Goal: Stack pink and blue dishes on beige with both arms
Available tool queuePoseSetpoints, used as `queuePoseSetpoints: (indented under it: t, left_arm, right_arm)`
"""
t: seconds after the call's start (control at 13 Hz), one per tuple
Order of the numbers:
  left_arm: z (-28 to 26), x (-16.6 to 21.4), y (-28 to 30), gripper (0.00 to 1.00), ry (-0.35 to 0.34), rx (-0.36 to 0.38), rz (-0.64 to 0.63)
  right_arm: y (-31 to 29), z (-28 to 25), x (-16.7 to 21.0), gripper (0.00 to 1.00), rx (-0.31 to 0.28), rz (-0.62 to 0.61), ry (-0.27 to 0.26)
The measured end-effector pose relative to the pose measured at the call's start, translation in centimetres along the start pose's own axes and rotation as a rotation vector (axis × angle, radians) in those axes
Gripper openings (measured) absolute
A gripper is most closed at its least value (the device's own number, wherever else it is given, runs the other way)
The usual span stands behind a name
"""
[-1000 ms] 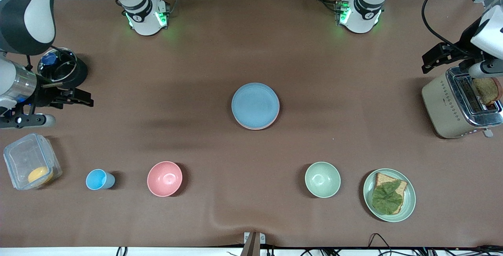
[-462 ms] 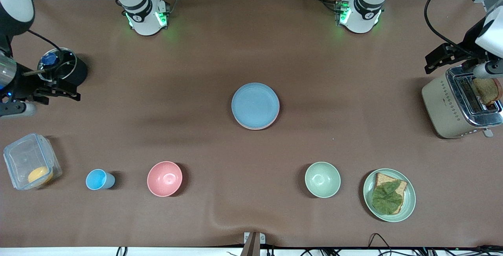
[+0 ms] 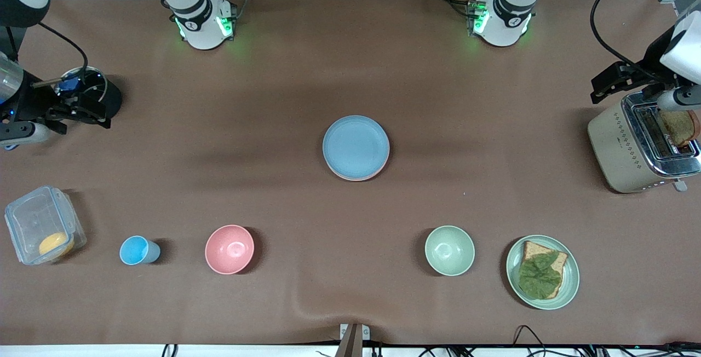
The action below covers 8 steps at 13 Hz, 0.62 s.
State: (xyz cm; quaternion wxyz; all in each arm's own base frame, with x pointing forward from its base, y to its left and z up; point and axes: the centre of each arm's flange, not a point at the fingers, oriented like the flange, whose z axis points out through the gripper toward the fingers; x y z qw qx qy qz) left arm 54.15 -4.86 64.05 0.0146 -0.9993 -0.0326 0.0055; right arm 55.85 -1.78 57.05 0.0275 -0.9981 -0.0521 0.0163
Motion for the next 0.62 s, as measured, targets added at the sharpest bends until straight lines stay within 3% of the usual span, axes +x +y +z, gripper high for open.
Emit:
queuePoseSetpoints:
  t: [0.62]
  left_arm:
    - [-0.3,0.0,0.1,1.0,0.005,-0.009,0.001]
  right_arm:
    - [0.0,-3.3,-1.2,1.0,-0.019,-0.002,-0.014]
